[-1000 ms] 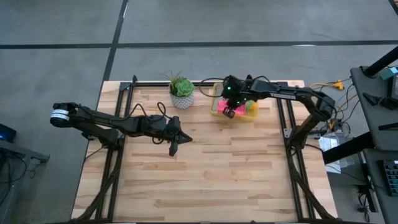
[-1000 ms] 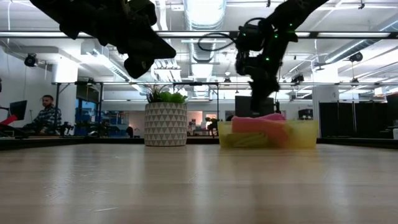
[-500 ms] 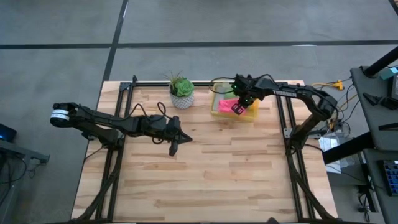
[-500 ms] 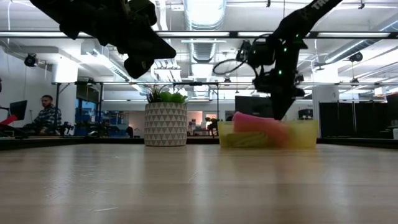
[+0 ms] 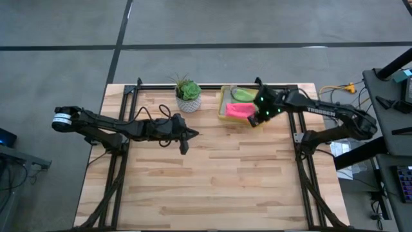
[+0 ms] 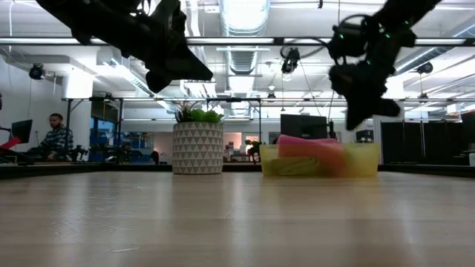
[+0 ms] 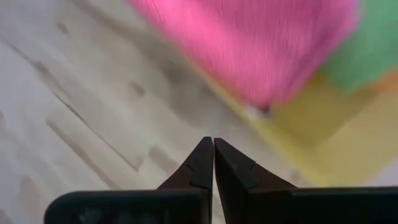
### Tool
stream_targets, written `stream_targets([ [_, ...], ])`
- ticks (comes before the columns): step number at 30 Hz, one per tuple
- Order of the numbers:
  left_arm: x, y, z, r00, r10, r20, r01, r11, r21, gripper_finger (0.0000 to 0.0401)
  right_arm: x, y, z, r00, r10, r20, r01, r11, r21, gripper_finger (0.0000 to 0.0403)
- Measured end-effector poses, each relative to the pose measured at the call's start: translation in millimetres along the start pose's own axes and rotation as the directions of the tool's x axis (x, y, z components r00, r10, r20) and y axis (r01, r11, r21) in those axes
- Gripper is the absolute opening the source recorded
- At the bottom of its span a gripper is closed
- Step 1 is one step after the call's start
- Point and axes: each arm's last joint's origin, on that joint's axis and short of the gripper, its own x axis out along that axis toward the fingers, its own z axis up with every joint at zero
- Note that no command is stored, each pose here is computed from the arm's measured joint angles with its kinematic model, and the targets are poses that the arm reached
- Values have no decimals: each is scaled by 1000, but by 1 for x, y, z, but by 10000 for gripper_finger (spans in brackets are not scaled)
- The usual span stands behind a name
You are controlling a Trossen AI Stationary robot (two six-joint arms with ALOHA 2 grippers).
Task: Fold microfiber towels
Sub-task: Put the pink microfiber cloth into the yellow bin, then return to Home Position
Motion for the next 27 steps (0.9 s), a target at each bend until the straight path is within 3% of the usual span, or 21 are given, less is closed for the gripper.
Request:
stream_targets([
  [5,0,0,0,1000,0,0,0,1000,0,0,28,-16,-30,995,-28,-92,34,997,63,8],
  [10,0,0,0,1000,-4,-2,4,1000,-5,0,35,-27,-36,979,-206,-14,206,974,89,8],
  [19,0,-1,-1,1000,-24,-9,24,1000,-7,0,22,-20,-29,981,-182,63,177,981,78,8],
  [21,-1,-1,0,999,-33,-9,33,999,-8,0,14,-11,-29,987,-114,109,111,993,34,8],
  [23,-2,-3,3,999,-52,7,52,999,-12,0,5,6,-29,984,54,167,-40,995,-86,8],
  [25,-2,-6,9,995,-85,50,86,996,-19,0,-5,26,-30,937,273,218,-227,950,-217,8],
  [27,-3,-9,20,983,-122,138,127,991,-28,0,-15,47,-32,845,458,276,-368,873,-322,8],
])
